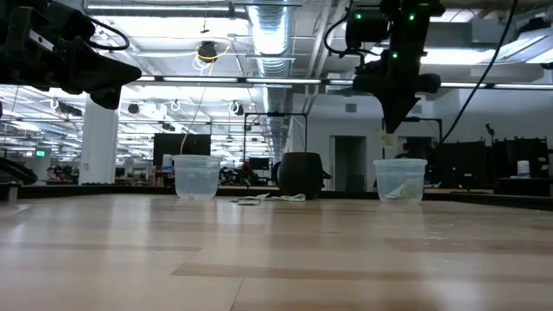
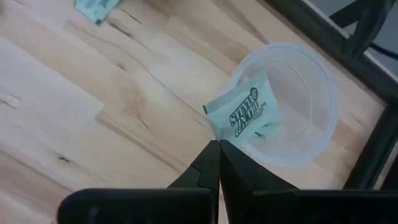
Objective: Pick and place Stevia / Truvia into bins
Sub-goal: Put the stevia packet into the right transparent container, then put the stevia packet into the left transparent container
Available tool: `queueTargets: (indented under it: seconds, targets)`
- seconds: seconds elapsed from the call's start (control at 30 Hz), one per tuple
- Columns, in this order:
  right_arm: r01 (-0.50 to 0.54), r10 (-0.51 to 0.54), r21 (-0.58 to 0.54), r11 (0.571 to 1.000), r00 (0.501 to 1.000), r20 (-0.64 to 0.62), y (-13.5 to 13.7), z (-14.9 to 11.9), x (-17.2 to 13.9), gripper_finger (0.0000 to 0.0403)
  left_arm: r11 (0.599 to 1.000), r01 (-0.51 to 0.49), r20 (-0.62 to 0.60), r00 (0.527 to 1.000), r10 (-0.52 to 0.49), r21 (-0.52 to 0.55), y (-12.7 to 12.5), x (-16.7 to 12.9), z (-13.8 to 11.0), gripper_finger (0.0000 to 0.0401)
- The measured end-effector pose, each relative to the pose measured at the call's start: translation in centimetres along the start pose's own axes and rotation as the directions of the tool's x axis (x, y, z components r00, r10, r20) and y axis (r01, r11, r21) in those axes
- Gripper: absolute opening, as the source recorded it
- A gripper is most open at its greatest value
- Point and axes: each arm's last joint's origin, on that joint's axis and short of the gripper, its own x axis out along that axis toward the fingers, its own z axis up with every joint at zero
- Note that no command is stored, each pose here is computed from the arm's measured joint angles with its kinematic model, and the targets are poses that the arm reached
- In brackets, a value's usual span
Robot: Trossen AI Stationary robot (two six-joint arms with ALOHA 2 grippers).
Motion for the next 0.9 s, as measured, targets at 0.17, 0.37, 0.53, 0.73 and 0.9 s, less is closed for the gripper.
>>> queueTargets:
  seconds: [0.17,0.37,0.53,0.73,0.9]
  targets:
    - [0.011,-0.01,0.017,1.0,1.0,-0.028,-1.2,0.5,0.5,0.0,1.0,0.0,0.0,1.0,0.0,0.0,0.0,0.0,0.0,0.0]
    - [0.053,-0.053,0.032,0.998,0.998,-0.022,-2.0,0.8,0.7,0.0015,1.0,0.0,0.0,1.0,0.0,0.0,0.0,0.0,0.0,0.0]
    - [0.058,-0.058,0.017,0.998,0.998,-0.02,-2.0,0.8,0.7,0.0058,1.0,0.0,0.0,1.0,0.0,0.0,0.0,0.0,0.0,0.0]
    - [0.171,-0.17,-0.009,0.985,0.984,0.054,-1.8,0.7,0.4,0.0103,1.0,0.0,0.0,1.0,0.0,0.0,0.0,0.0,0.0,0.0]
    - [0.18,-0.175,-0.083,0.98,0.982,0.067,-1.3,0.5,0.3,0.0118,1.0,0.001,0.0,1.0,-0.001,0.0,0.0,0.0,0.0,0.0]
